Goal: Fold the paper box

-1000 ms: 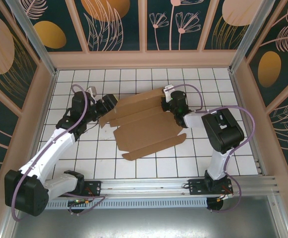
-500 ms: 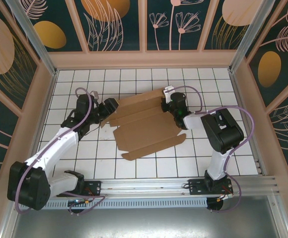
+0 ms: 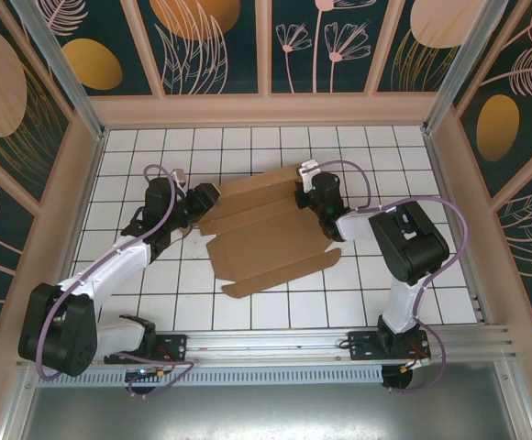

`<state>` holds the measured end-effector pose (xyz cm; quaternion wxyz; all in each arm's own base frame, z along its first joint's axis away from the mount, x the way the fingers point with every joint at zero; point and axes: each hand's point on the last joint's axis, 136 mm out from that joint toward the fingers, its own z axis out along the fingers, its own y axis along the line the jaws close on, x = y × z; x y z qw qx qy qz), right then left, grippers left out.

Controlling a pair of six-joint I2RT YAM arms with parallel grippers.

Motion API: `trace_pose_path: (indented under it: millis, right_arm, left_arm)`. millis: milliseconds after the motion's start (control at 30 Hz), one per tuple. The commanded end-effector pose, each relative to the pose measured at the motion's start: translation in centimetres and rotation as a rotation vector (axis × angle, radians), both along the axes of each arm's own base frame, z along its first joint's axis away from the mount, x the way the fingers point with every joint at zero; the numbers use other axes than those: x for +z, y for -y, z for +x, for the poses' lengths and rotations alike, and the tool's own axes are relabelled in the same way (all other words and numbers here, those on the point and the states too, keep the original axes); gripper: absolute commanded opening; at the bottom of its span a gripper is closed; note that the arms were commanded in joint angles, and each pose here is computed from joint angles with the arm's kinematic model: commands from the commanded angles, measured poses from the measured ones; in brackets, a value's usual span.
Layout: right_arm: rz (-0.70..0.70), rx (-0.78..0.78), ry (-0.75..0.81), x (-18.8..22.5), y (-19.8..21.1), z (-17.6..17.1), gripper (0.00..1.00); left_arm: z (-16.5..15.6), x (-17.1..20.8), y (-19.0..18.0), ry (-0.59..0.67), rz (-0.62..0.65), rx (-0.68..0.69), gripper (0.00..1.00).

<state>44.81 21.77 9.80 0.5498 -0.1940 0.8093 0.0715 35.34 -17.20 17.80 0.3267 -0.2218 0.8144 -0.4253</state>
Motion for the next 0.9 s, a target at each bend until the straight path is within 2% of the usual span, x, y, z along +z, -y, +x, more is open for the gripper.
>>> trace_pose_path:
  millis: [0,333,433,500,567,600,633,733,867]
  right_arm:
    - [-0.020,-0.016,0.026,-0.1,0.2,-0.2,0.02]
    - [-0.016,-0.030,0.040,0.2,0.4,-0.4,0.01]
    - [-0.011,-0.049,0.049,0.5,0.8,-0.4,0.01]
    - [-0.009,-0.077,0.055,0.6,1.2,-0.2,0.02]
    - [-0.008,-0.105,0.056,0.6,1.7,0.0,0.02]
    - [-0.008,-0.114,0.054,0.6,1.9,0.0,0.02]
    - [-0.007,-0.124,0.053,0.6,2.0,0.1,0.02]
    - [-0.024,-0.150,0.027,0.2,2.4,0.7,0.02]
    - [-0.055,-0.194,-0.028,-0.9,3.0,1.8,0.02]
  left_arm:
    - [0.7,1.0,0.1,0.054,-0.037,0.009,0.36]
    - [1.8,1.1,0.0,0.072,-0.056,0.045,0.08]
    - [2.0,1.5,-0.2,0.087,-0.053,0.057,0.06]
    - [2.1,1.6,-0.4,0.090,-0.039,0.066,0.15]
    - [2.3,1.4,-1.0,0.081,0.016,0.086,0.47]
    - [2.3,1.2,-1.4,0.074,0.051,0.098,0.57]
    - [2.2,1.3,-2.0,0.071,0.092,0.117,0.63]
    - [1.6,2.3,-4.1,0.112,0.176,0.183,0.65]
    - [-0.1,3.2,-4.9,0.183,0.221,0.177,0.63]
